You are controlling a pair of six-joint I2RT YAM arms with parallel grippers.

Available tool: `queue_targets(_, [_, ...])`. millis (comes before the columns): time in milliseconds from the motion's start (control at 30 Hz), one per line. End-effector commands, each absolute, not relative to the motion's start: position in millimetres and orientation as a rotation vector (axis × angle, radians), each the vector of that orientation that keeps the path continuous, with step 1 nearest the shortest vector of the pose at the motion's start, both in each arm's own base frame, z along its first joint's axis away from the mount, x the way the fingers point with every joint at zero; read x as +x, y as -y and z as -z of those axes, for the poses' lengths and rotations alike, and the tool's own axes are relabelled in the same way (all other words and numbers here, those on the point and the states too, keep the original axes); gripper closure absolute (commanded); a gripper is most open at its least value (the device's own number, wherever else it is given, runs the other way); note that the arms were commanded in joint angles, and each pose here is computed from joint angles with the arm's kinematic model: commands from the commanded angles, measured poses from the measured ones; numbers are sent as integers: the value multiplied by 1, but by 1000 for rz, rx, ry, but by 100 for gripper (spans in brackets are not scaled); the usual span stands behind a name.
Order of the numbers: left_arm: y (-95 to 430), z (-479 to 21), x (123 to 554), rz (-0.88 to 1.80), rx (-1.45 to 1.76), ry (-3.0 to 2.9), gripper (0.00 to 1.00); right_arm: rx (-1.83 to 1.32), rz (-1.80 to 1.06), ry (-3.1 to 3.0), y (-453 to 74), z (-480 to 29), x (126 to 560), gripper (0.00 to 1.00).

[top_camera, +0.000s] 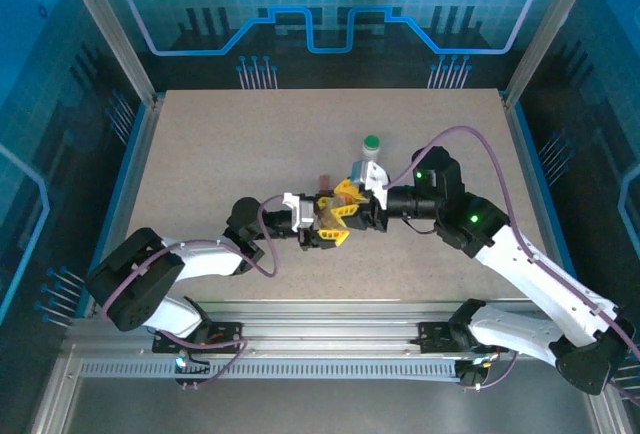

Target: Sort the pills into containers

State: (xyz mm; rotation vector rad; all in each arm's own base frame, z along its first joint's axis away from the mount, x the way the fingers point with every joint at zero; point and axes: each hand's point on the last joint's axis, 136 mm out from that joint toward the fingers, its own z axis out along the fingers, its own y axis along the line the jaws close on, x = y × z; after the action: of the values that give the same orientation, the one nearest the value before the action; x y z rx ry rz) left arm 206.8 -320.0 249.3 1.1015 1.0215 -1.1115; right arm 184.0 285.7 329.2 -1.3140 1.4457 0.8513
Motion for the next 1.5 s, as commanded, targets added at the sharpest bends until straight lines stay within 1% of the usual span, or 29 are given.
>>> queue_targets(0, [311, -266, 195, 1142, 1134, -934, 100, -1578, -879, -1293, -278, -318, 146, 100])
queue_targets(67, [311, -264, 193, 1148, 1147, -936, 100, -1608, -873, -1270, -275, -322, 146, 99])
queue_targets(100, [311, -263, 192, 1152, 1155, -934, 100, -1612, -876, -1268, -273, -324, 148, 86])
queue_targets(133, [311, -261, 191, 1156, 1161, -937, 100, -1617, -888, -1268, -272, -327, 149, 79])
queue_targets(167, [311, -260, 190, 1161, 1167, -942, 100, -1623, -907, -1267, -270, -330, 148, 76])
queue_targets(267, [312, -256, 191, 1162, 1175, -961, 100, -1625, -903, -1294, -269, -335, 154, 69])
queue_targets(333, [312, -254, 193, 1155, 1177, -969, 100, -1617, -881, -1307, -269, -337, 159, 58])
queue_targets(400, [312, -252, 196, 1140, 1166, -977, 100, -1599, -854, -1312, -268, -342, 162, 37])
queue_targets(433, [312, -251, 197, 1135, 1164, -980, 100, -1585, -839, -1310, -267, -345, 164, 30])
queue_targets(533, [312, -251, 201, 1118, 1154, -985, 100, -1552, -817, -1279, -265, -355, 162, 15])
queue_targets(633, [312, -248, 206, 1093, 1139, -1000, 100, -1520, -807, -1245, -261, -366, 157, 5])
queue_targets(700, [312, -247, 211, 1073, 1121, -1010, 100, -1484, -793, -1254, -259, -371, 159, 3])
queue_targets(767, [311, -247, 218, 1037, 1089, -1024, 100, -1374, -751, -1306, -257, -381, 174, 4])
queue_targets(833, [307, -248, 233, 968, 1018, -1055, 100, -1106, -704, -1428, -253, -396, 211, 10])
queue_targets(867, [305, -249, 242, 935, 976, -1078, 100, -961, -703, -1483, -248, -404, 227, 12])
queue_targets(900, [302, -247, 251, 898, 938, -1105, 100, -777, -705, -1553, -241, -407, 248, 17])
queue_targets(933, [301, -246, 259, 863, 916, -1123, 100, -657, -727, -1610, -237, -406, 259, 27])
queue_targets(967, [299, -245, 264, 843, 895, -1140, 100, -540, -741, -1677, -234, -403, 269, 34])
queue_targets(1033, [297, -246, 275, 806, 851, -1164, 100, -381, -730, -1787, -229, -395, 282, 36])
queue_targets(1067, [295, -247, 280, 787, 826, -1173, 100, -312, -697, -1843, -226, -388, 287, 37])
queue_targets(1133, [292, -247, 288, 753, 793, -1190, 100, -270, -662, -1890, -228, -382, 290, 37])
queue_targets(1467, [295, -247, 298, 659, 782, -1213, 100, -258, -713, -1986, -264, -351, 298, 32])
